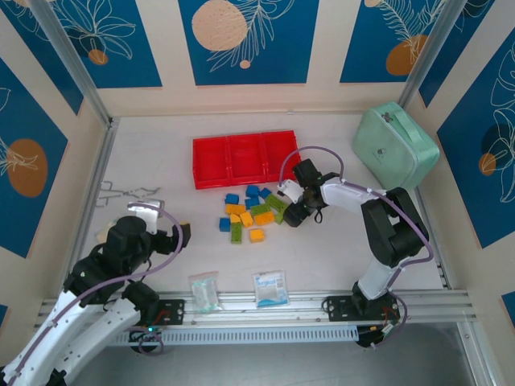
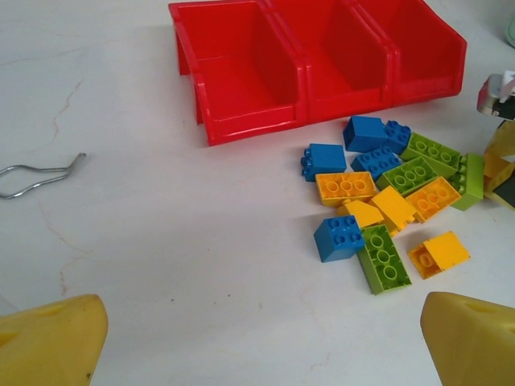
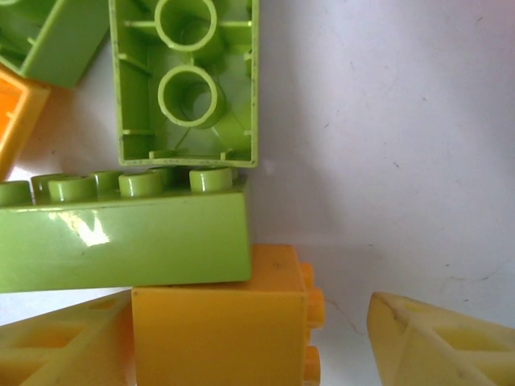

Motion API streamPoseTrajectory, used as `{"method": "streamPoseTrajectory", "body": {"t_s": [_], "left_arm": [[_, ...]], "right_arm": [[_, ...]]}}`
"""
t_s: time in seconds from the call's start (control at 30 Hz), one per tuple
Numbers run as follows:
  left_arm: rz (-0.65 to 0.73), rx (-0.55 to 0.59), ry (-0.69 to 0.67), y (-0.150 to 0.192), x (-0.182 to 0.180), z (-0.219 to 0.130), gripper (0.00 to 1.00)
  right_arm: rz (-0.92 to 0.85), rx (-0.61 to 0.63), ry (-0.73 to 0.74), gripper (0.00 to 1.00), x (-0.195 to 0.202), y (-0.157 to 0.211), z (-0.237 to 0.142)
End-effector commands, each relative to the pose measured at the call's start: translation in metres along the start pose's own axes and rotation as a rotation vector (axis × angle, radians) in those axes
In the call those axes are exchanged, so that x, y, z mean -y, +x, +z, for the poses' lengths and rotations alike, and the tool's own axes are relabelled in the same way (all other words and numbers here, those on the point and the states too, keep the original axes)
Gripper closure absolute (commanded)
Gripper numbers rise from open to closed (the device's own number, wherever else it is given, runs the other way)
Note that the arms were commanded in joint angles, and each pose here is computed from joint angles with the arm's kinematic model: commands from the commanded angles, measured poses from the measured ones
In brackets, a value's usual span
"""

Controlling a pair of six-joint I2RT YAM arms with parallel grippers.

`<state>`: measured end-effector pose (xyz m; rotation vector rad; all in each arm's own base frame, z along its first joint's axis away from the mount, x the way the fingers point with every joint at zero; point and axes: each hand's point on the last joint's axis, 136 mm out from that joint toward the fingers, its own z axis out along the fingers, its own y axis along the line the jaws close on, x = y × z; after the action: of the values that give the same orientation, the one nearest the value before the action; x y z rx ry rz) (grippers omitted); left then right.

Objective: Sort the legos into containers by color
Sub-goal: Pick up the lego from the center of the table.

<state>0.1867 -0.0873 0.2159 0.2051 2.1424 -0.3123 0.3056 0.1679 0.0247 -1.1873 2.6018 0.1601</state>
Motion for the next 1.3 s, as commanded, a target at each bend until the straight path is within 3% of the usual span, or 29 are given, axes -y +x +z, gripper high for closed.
{"method": "streamPoseTrajectory", "body": {"t_s": [0.0, 0.4, 0.73, 0.87, 1.03, 1.17, 1.27], "left_arm": [[0.014, 0.017, 0.045, -0.004, 0.008, -0.002, 0.01], [0.015, 0.024, 0.056, -0.005, 0.011, -0.004, 0.01], [0.022, 0.029, 0.062, -0.005, 0.012, -0.007, 0.01], [0.019, 0.042, 0.060, -0.006, 0.011, -0.009, 0.01], [0.019, 0.044, 0.064, -0.007, 0.011, -0.009, 0.01], [0.019, 0.041, 0.072, -0.006, 0.013, -0.008, 0.01], [0.019, 0.038, 0.073, -0.006, 0.013, -0.009, 0.01]], "right_arm": [[-0.018, 0.006, -0.038, 0.30, -0.006, -0.006, -0.001], [-0.048, -0.050, -0.050, 0.44, -0.013, 0.003, 0.004], [-0.088, -0.086, -0.059, 0.73, -0.030, 0.007, -0.012], [-0.059, -0.009, -0.082, 0.80, -0.041, -0.002, -0.047], [-0.016, 0.207, -0.109, 0.80, -0.048, -0.035, -0.108], [0.058, 0.365, -0.077, 0.80, -0.025, -0.074, -0.150], [0.134, 0.388, -0.047, 0.82, 0.006, -0.100, -0.157]]}}
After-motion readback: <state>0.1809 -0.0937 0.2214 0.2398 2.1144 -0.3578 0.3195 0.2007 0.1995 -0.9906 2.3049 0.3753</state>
